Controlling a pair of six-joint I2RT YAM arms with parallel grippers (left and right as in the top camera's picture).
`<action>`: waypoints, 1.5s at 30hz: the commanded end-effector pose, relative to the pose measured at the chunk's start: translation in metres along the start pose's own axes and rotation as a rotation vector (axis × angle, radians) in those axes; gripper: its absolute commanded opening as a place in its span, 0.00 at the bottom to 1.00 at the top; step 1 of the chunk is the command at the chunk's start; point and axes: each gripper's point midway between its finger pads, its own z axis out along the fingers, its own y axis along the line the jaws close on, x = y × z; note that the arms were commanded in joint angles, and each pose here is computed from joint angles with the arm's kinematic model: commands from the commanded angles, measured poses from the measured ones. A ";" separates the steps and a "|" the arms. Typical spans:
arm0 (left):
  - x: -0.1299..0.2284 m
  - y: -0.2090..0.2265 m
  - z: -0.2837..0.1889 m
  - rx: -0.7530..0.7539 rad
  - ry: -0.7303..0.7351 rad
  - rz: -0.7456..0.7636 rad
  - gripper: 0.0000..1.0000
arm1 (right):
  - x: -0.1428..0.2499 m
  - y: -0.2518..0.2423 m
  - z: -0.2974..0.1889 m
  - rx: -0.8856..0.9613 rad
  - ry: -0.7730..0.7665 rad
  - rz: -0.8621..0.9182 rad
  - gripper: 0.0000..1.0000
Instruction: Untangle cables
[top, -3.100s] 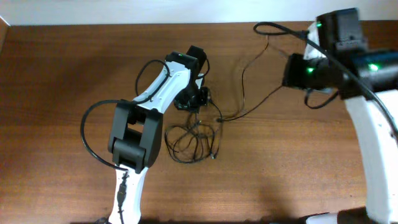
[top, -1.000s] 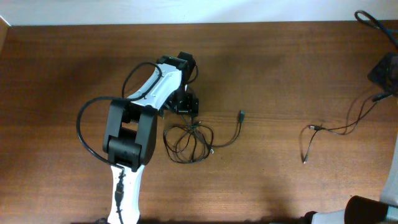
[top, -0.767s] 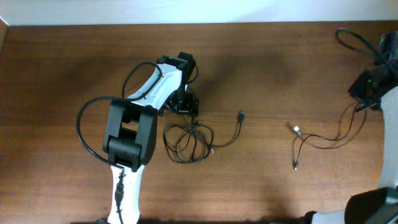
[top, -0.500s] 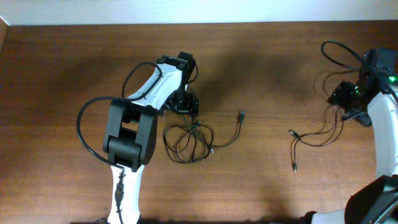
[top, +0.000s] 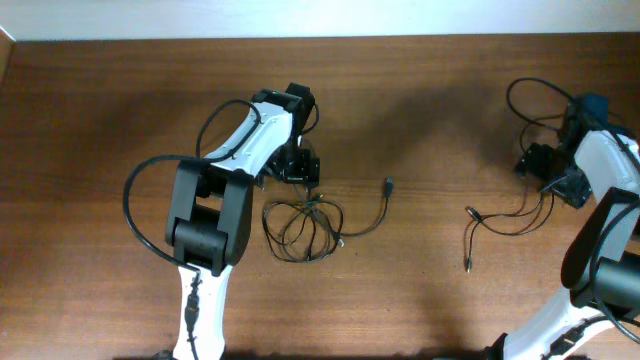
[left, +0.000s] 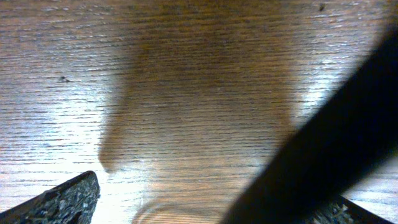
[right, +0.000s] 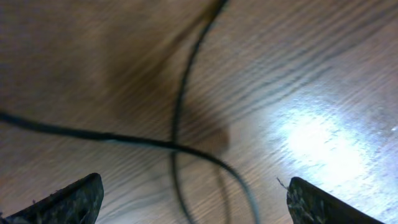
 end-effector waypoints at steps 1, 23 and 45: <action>0.000 0.004 0.002 -0.015 -0.001 -0.003 0.99 | 0.002 -0.009 0.012 0.003 0.029 0.011 0.93; 0.000 0.004 0.002 -0.015 -0.001 -0.003 0.99 | -0.004 0.098 -0.287 -0.934 -0.280 -0.522 0.04; 0.000 0.004 0.002 -0.015 -0.001 -0.003 0.99 | -0.024 -0.012 -0.063 -0.881 0.333 0.117 0.04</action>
